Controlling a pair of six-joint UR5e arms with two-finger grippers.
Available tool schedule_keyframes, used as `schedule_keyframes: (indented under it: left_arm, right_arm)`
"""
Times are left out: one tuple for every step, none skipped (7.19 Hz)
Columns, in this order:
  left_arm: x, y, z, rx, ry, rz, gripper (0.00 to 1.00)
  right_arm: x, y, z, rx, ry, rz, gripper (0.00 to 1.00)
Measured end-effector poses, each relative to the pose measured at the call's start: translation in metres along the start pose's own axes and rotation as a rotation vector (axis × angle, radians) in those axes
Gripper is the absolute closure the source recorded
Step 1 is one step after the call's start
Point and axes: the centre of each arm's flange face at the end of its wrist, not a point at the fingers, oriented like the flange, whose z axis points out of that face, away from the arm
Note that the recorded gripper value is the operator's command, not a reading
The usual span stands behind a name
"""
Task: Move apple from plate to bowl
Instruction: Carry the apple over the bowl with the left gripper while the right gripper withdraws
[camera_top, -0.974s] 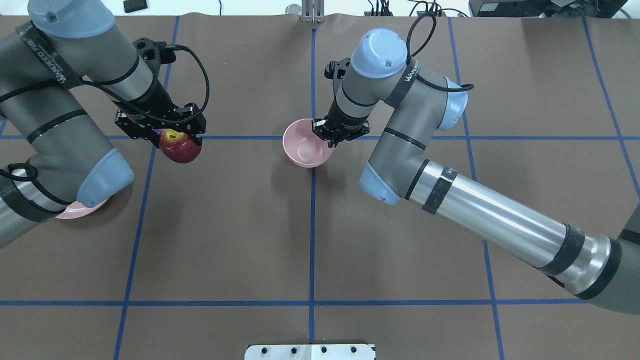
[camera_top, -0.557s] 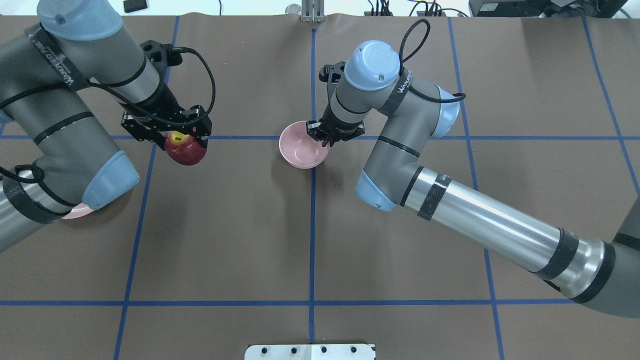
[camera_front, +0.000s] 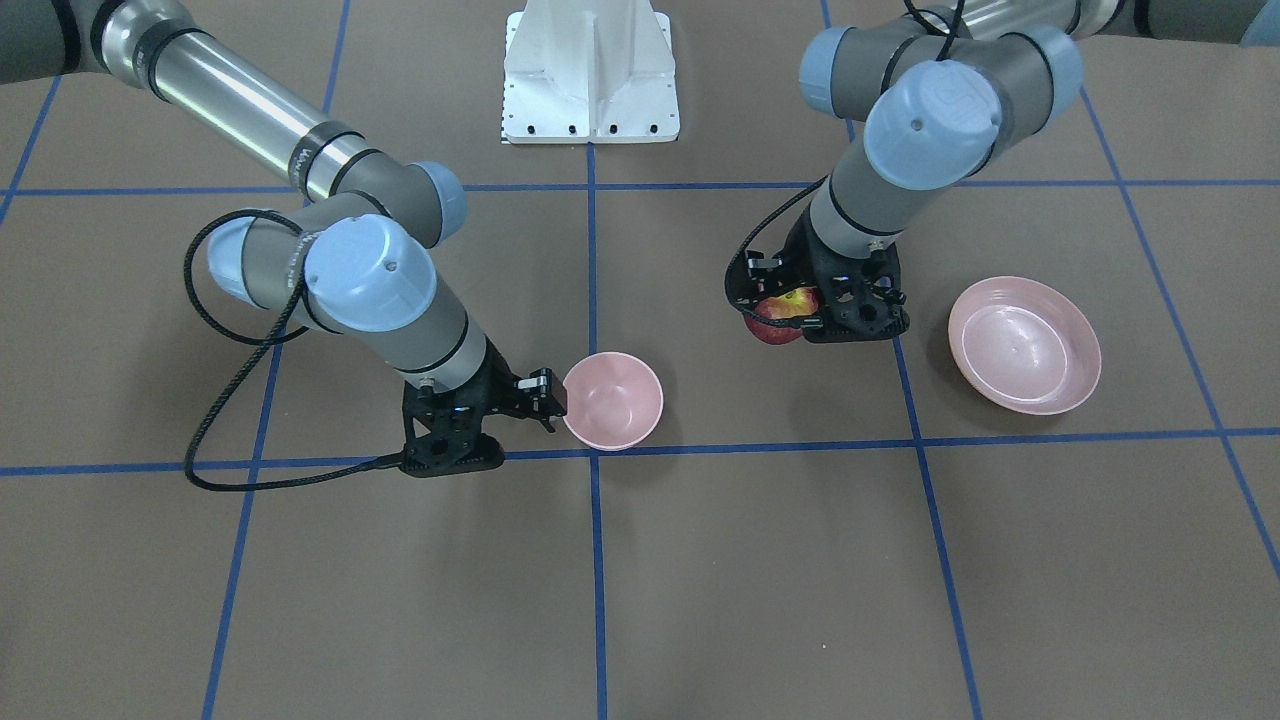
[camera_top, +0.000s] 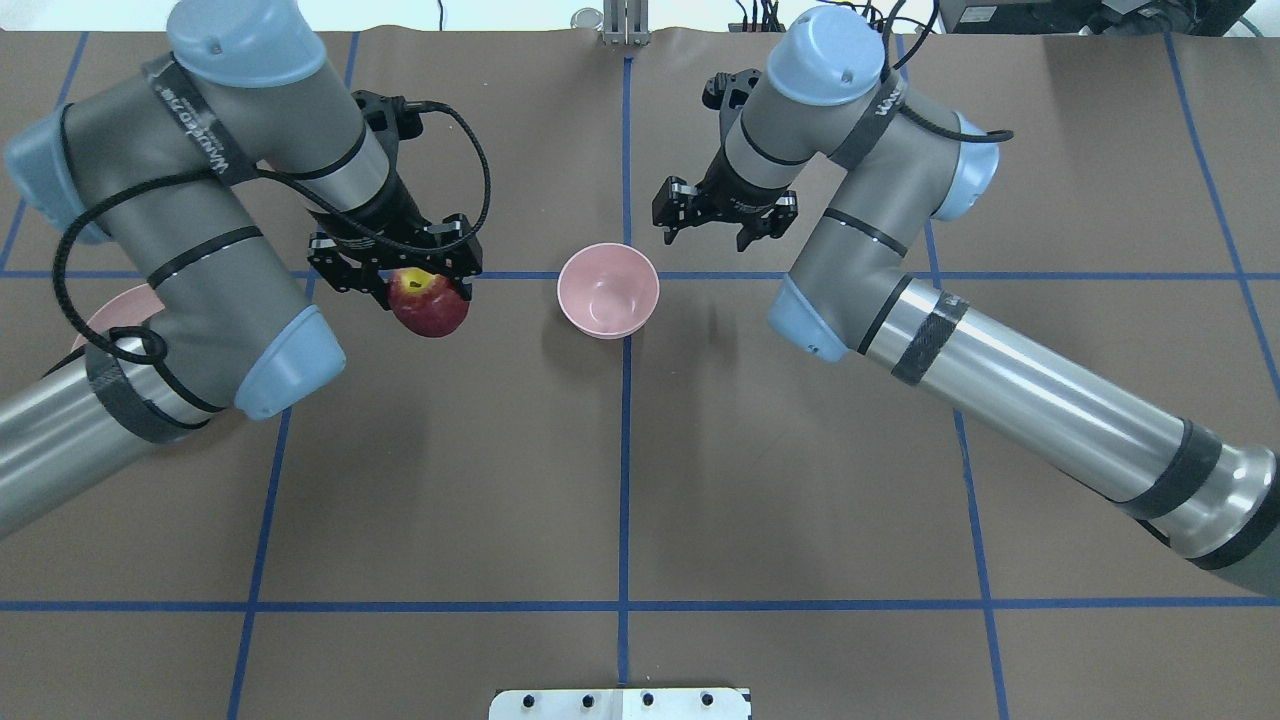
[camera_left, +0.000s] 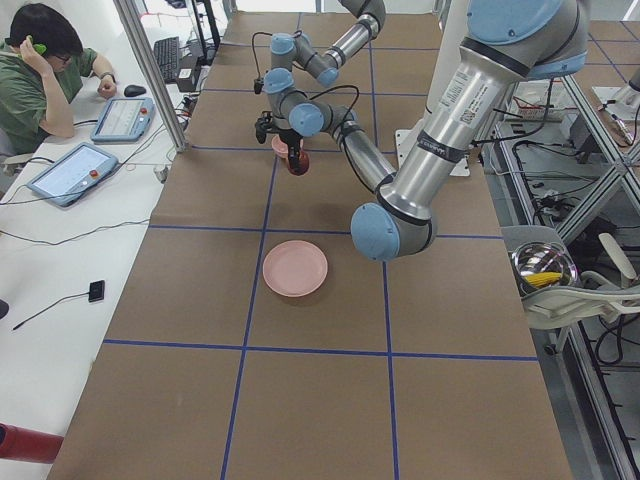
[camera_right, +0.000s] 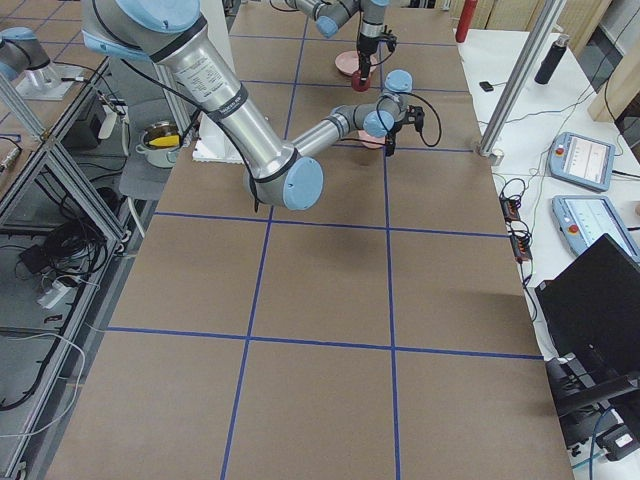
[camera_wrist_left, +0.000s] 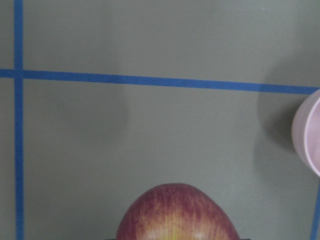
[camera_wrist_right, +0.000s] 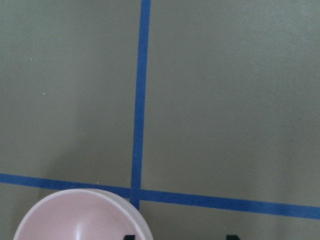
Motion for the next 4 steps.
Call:
schedule_keyframes:
  left_arm:
    - [0.035,0.003,0.0,-0.008,0.016,-0.022,1.0]
    - [0.066,-0.002,0.0,-0.01,0.028,-0.032,1.0]
    - [0.092,-0.012,0.004,-0.006,0.042,-0.039,1.0]
    - [0.116,-0.026,0.015,0.005,0.056,-0.052,1.0]
  right_arm:
    - [0.032,-0.009,-0.016,-0.016,0.029,0.0,0.0]
    - [0.065,-0.017,-0.036,-0.034,0.088,-0.01,0.0]
    - [0.096,-0.02,-0.056,-0.057,0.148,-0.026,0.0]
    - [0.128,-0.021,-0.075,-0.075,0.19,-0.052,0.0]
